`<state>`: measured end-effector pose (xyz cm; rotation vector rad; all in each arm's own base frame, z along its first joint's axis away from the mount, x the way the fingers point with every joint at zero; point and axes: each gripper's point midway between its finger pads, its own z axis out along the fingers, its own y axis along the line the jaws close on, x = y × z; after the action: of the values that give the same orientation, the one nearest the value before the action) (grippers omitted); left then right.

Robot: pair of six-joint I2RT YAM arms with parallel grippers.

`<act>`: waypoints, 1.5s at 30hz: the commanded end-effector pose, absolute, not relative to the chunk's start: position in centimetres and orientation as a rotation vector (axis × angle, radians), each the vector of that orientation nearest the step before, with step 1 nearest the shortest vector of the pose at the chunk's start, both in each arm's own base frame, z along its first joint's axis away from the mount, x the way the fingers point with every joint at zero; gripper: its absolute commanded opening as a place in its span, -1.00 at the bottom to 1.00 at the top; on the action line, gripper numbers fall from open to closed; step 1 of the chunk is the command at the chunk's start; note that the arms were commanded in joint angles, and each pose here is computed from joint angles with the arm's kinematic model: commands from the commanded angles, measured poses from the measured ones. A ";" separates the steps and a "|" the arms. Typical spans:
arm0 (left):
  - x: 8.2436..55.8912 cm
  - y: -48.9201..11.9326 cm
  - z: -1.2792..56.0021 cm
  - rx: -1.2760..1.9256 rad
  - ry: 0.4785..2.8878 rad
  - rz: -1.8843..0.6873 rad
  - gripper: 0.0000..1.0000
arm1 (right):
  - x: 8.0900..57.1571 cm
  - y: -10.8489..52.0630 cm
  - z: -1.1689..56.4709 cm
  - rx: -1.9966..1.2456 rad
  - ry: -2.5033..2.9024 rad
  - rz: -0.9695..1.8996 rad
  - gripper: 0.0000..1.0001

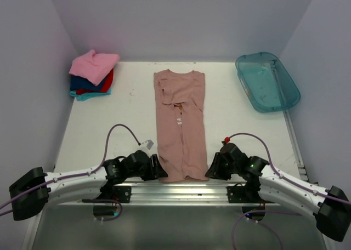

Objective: Fold and stack the t-shirts
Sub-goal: Grab the bottom of the folded rectangular tshirt with both arms

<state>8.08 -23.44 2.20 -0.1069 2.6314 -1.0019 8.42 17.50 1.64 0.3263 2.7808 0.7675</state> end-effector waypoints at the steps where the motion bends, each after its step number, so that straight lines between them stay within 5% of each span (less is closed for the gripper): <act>1: 7.2 -21.1 -0.9 -0.110 2.706 -0.861 -0.02 | 7.6 17.8 1.2 0.328 2.822 0.793 -0.31; 7: 6.5 -21.1 -1.8 -0.109 2.740 -0.874 -0.09 | 7.0 18.6 0.4 0.318 2.861 0.849 -0.30; 13: 6.3 -20.8 -2.0 -0.102 2.743 -0.864 -0.76 | 6.9 18.3 0.1 0.296 2.880 0.796 -1.00; 15: 6.5 -20.8 -1.7 -0.109 2.734 -0.866 -1.00 | 7.4 18.3 0.6 0.279 2.860 0.781 -1.00; 29: 7.1 -23.5 5.5 -0.031 2.619 -1.027 -1.00 | 9.0 19.0 6.9 0.132 2.692 0.878 -1.00; 45: 16.3 -19.8 13.1 -0.097 2.185 -0.616 -1.00 | 17.1 19.8 11.3 0.023 2.436 0.621 -1.00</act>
<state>13.31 -21.25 10.94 -0.0906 2.3290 -0.7675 13.28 19.37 8.99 0.0681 2.5844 0.7100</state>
